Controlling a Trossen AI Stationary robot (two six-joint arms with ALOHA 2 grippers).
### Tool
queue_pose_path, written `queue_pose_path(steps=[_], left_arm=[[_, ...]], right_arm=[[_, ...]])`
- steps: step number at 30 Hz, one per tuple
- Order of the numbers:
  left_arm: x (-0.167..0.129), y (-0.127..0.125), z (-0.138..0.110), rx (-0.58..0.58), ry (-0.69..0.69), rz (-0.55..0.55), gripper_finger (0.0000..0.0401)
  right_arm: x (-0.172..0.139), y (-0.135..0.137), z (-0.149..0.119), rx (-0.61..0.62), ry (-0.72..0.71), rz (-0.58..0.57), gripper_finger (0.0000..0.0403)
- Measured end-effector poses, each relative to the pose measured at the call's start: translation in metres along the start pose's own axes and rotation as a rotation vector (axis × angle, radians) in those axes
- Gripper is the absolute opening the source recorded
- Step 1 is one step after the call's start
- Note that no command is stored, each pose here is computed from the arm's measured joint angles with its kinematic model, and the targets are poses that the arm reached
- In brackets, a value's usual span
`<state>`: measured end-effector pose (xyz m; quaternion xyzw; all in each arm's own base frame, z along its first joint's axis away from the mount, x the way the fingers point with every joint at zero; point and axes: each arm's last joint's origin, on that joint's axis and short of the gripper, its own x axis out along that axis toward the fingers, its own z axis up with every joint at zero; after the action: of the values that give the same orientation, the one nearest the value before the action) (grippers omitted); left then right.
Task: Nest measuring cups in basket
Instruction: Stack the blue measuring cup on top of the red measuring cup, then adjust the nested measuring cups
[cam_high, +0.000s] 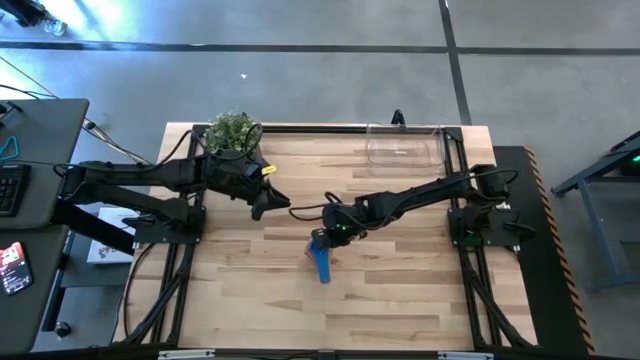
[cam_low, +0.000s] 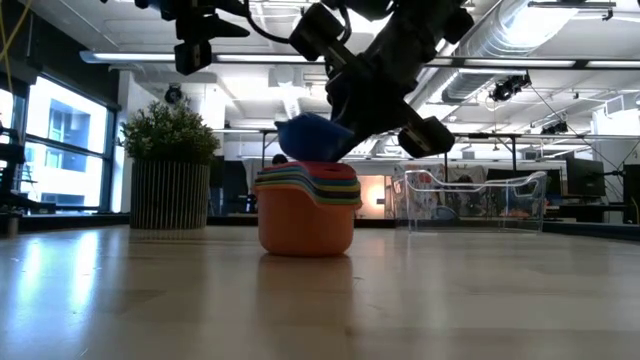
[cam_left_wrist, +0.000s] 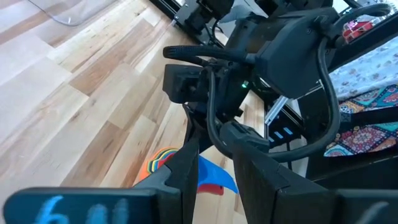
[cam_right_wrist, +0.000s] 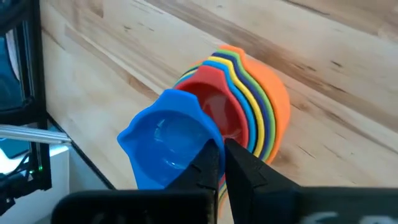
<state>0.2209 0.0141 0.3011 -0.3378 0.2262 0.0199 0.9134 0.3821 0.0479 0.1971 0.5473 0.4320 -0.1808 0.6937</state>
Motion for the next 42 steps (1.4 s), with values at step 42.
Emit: queue_pose_path(steps=[42], left_arm=[[0.0,0.002,-0.003,0.019,0.029,0.018,0.009]], right_arm=[[-0.007,0.003,-0.002,0.037,0.018,0.025,0.0076]])
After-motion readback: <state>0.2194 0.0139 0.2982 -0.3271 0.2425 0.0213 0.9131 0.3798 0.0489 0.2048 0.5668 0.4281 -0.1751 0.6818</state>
